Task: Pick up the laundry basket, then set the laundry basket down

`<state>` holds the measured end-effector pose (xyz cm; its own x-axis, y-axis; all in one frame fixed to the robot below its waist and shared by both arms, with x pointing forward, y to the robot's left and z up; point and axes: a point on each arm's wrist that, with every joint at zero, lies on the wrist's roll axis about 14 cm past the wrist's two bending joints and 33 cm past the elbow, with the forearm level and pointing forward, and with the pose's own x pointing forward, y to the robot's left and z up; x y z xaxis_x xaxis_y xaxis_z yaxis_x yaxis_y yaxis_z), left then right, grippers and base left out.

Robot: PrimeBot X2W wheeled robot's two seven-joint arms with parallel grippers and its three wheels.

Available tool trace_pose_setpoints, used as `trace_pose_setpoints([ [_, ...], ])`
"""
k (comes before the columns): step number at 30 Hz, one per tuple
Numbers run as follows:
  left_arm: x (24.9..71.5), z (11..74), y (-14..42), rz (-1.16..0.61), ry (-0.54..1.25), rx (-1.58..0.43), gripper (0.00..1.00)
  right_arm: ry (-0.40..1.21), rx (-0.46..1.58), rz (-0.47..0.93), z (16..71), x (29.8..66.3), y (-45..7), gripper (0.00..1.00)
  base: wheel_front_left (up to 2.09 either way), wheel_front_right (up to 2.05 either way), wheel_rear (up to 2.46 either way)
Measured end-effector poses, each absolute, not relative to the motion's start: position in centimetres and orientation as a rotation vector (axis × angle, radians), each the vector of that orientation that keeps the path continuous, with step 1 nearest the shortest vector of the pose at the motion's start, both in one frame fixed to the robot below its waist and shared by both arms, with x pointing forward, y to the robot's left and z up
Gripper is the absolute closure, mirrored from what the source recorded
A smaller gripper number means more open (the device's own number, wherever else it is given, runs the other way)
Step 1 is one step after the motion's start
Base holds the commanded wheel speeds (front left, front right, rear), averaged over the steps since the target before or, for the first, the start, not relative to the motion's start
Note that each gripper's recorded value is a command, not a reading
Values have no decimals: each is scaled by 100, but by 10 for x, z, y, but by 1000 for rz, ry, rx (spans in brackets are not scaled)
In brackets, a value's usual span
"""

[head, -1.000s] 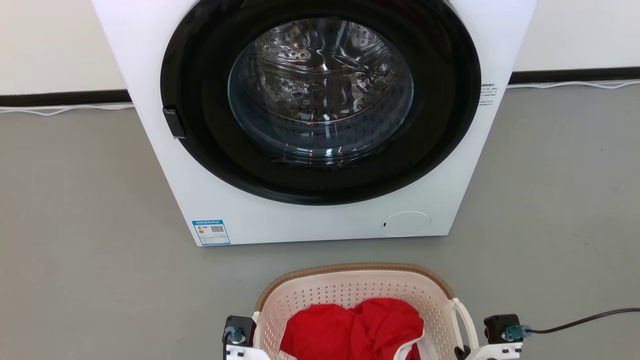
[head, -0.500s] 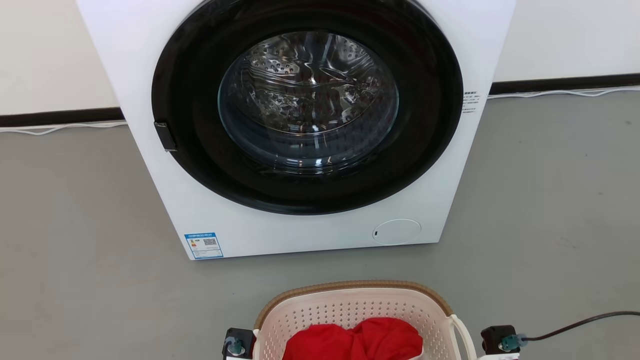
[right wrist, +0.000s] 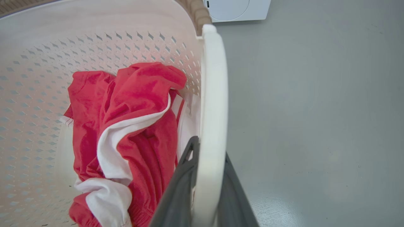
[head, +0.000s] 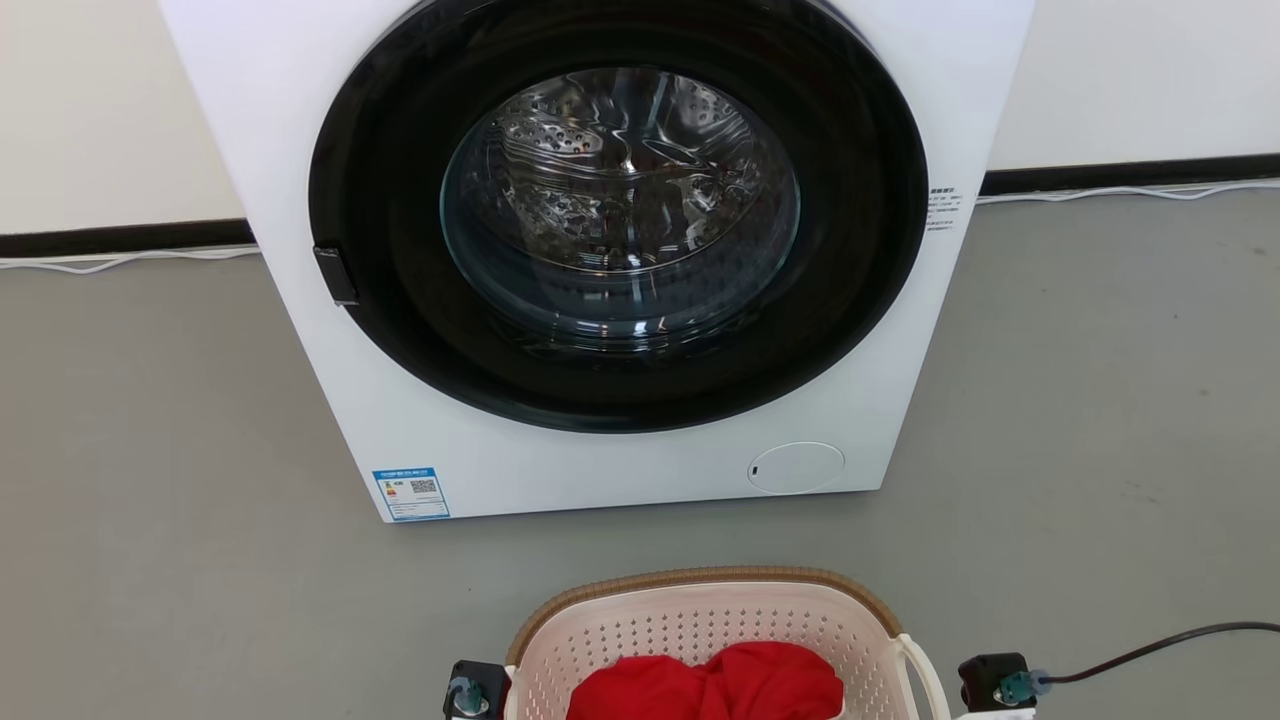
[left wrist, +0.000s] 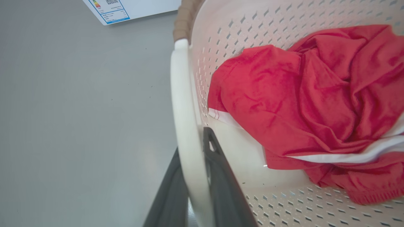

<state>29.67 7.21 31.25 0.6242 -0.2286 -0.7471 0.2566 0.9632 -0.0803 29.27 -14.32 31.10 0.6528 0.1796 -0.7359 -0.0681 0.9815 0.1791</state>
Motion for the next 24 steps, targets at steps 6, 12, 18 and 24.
trace_pose_setpoints([
  [6,296,312,74,-275,851,32,100,852,146,142,311,293,-142,100,0,0,0],
  [12,296,312,74,-275,852,31,100,853,145,143,310,293,-142,100,0,0,0],
  [18,296,311,73,-275,851,25,100,853,145,140,309,292,-142,100,0,0,0],
  [24,300,310,70,-276,850,7,100,856,138,142,306,295,-143,100,0,0,0],
])
